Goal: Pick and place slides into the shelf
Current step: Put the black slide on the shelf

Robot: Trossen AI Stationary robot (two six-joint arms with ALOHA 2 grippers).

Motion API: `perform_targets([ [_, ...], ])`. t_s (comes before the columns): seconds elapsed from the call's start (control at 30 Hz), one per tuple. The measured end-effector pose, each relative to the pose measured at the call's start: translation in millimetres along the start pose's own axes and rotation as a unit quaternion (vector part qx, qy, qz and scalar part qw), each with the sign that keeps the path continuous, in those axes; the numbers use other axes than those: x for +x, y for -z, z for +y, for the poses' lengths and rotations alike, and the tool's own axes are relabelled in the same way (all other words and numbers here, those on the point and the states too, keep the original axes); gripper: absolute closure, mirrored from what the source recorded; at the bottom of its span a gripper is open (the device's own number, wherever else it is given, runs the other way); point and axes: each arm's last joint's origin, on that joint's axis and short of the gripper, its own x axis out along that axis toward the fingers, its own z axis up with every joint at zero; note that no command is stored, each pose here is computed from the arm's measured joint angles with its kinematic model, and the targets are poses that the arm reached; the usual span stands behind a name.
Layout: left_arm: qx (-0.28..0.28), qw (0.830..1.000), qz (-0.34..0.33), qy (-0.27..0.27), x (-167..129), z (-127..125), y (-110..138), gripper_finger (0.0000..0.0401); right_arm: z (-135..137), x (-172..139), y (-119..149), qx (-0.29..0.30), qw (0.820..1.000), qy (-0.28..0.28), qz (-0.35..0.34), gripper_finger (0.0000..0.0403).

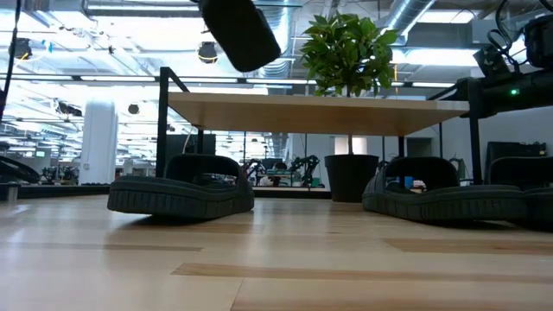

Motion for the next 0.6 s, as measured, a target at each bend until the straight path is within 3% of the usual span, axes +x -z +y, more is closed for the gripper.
perform_targets([
  [0.3,0.004,0.999,0.032,-0.034,-5,-7,14,0.0401,0,0,0,0.000,1.000,0.000,0.000,0.0403],
  [0.6,-0.005,1.000,0.020,-0.023,-20,-19,20,0.0401,0,0,0,0.000,1.000,0.000,0.000,0.0403],
])
